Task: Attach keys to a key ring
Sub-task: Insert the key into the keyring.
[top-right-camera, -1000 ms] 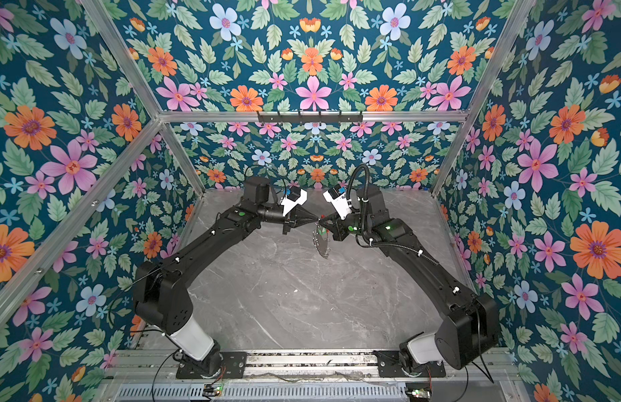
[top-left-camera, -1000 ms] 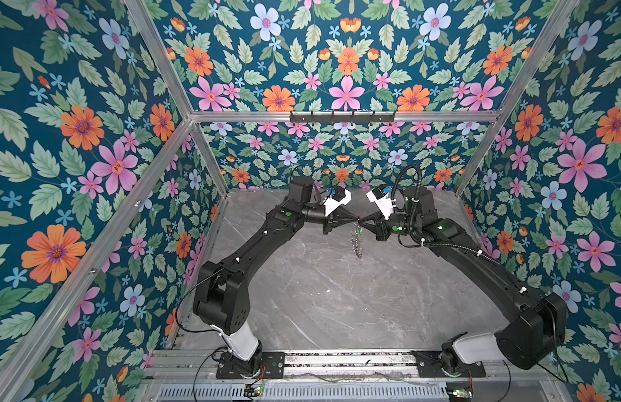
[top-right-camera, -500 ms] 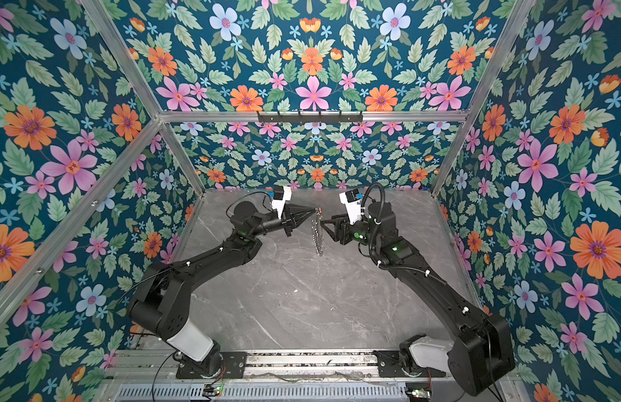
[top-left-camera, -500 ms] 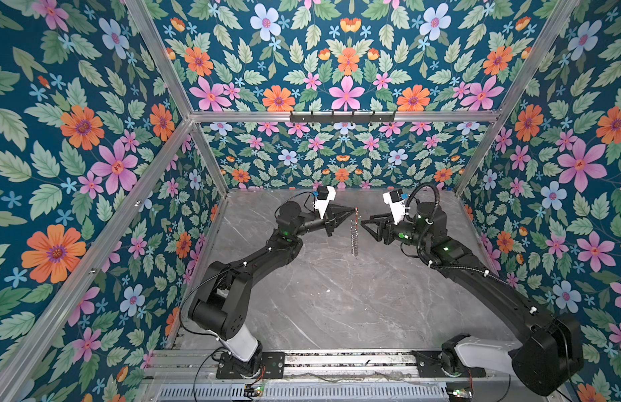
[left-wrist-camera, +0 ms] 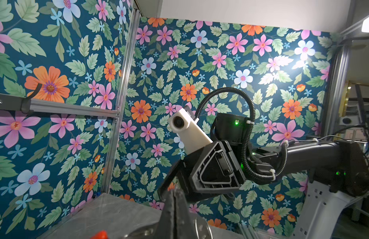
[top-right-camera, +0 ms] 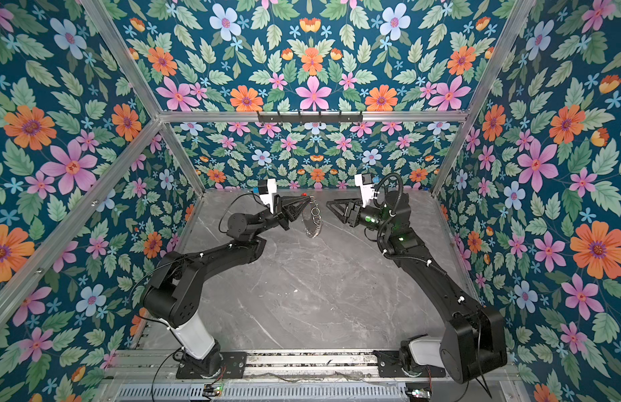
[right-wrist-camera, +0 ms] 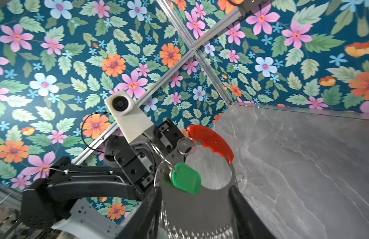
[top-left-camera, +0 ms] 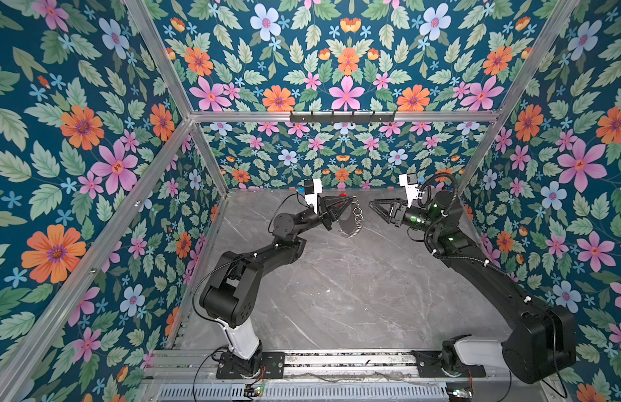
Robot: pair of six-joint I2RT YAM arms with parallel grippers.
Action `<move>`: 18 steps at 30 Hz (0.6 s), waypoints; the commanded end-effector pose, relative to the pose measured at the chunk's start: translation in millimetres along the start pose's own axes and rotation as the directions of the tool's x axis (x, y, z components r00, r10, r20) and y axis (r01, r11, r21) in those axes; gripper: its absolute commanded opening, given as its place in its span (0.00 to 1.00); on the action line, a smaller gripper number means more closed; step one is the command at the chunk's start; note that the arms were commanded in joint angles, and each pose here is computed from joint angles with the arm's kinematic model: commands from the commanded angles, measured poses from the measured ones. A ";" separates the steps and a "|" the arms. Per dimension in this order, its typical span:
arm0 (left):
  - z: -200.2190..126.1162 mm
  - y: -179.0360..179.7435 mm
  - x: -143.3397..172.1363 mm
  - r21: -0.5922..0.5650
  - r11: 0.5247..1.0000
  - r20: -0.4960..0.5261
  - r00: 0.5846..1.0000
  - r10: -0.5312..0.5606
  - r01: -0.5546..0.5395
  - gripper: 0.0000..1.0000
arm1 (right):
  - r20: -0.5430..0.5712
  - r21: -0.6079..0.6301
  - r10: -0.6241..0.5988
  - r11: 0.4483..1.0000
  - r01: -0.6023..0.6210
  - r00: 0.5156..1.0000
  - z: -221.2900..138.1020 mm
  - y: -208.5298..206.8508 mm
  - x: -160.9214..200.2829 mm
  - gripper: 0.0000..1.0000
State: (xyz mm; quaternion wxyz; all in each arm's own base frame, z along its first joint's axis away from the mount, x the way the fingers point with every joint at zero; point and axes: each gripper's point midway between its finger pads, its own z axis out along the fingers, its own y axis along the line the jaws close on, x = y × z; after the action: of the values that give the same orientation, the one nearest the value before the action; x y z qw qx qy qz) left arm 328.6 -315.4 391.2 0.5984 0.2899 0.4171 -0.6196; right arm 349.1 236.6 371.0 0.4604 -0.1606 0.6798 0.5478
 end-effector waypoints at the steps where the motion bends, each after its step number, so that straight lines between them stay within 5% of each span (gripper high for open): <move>1: 0.7 -11.0 -14.4 0.047 0.999 0.067 0.998 -0.007 0.004 0.00 | -0.012 -0.124 0.001 0.992 -0.003 1.000 4.7 22.8 -8.6 0.53; 6: 5.8 -11.3 -16.7 0.066 0.998 0.069 0.998 -0.004 0.000 0.00 | -0.024 -0.181 0.007 0.983 -0.011 1.000 9.6 26.8 -9.8 0.51; 18: 16.1 -15.0 -17.8 0.104 0.994 0.073 0.997 -0.030 0.023 0.00 | -0.031 -0.218 0.002 0.976 -0.009 1.000 16.0 33.8 -12.2 0.26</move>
State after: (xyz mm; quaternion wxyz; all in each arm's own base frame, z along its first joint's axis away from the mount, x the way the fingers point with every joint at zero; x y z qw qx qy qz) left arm 327.7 -325.0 405.4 0.5785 0.2833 0.3939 -0.6557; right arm 342.9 258.1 390.1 0.4182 -0.2028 0.6392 0.6127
